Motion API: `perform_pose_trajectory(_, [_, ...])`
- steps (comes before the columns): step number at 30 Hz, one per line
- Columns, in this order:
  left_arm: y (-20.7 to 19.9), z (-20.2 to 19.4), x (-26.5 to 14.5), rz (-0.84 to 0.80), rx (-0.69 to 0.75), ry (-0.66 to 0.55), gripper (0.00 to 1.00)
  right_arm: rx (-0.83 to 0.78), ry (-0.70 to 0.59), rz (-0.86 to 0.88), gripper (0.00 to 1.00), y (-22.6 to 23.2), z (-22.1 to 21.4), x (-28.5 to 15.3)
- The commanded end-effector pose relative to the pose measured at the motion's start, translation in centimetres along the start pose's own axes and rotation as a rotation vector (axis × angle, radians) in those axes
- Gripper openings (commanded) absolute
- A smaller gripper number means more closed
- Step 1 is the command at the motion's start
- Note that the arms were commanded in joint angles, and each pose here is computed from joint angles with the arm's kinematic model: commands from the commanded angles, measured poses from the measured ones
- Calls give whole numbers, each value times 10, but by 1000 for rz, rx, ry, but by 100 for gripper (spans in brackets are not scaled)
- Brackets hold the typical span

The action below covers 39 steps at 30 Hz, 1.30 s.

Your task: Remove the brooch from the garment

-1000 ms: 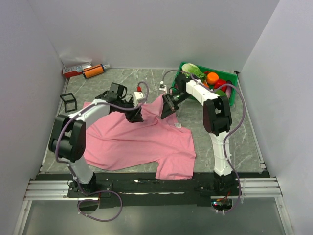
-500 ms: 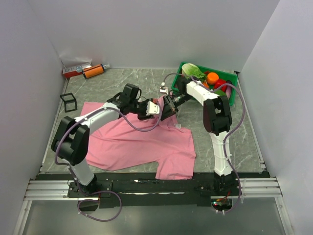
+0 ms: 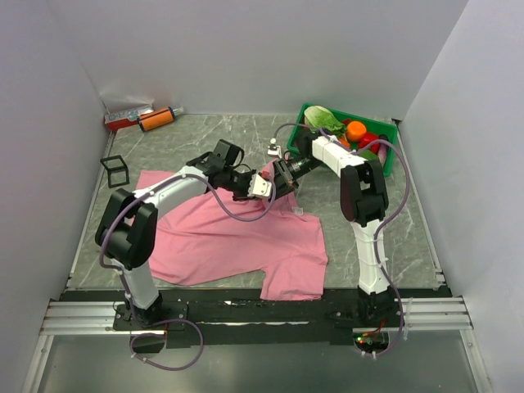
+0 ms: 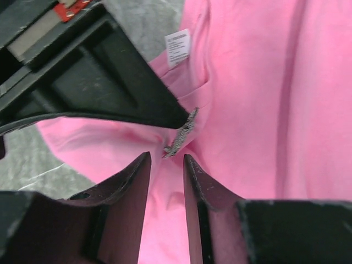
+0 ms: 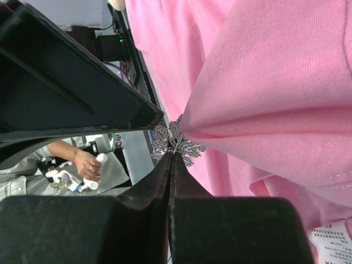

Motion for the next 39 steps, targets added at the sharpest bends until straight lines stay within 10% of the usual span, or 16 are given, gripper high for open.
perform_pose_trajectory(1, [0, 16, 5, -84, 55, -76, 36, 34, 11, 36, 0, -1, -1, 5])
perform_pose_trajectory(12, [2, 14, 16, -140, 32, -91, 2, 41, 14, 5, 0, -3, -1, 5])
perform_pose_trajectory(20, [11, 3, 14, -199, -127, -5, 1, -12, -37, -185, 35, -9, -3, -28])
perform_pose_trajectory(39, [-3, -36, 5, -238, -469, 112, 1, 120, 66, -441, 46, -58, -33, -22])
Point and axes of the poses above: each gripper's point midway between its finger pads, its own x axis out along the fingers, its own y axis along the line the jaws close on, z = x × y, the point moved 9 cm from there along -x, back along the fingers, and after that the axes turned 3 degrees about x, right-handed, at the moved point
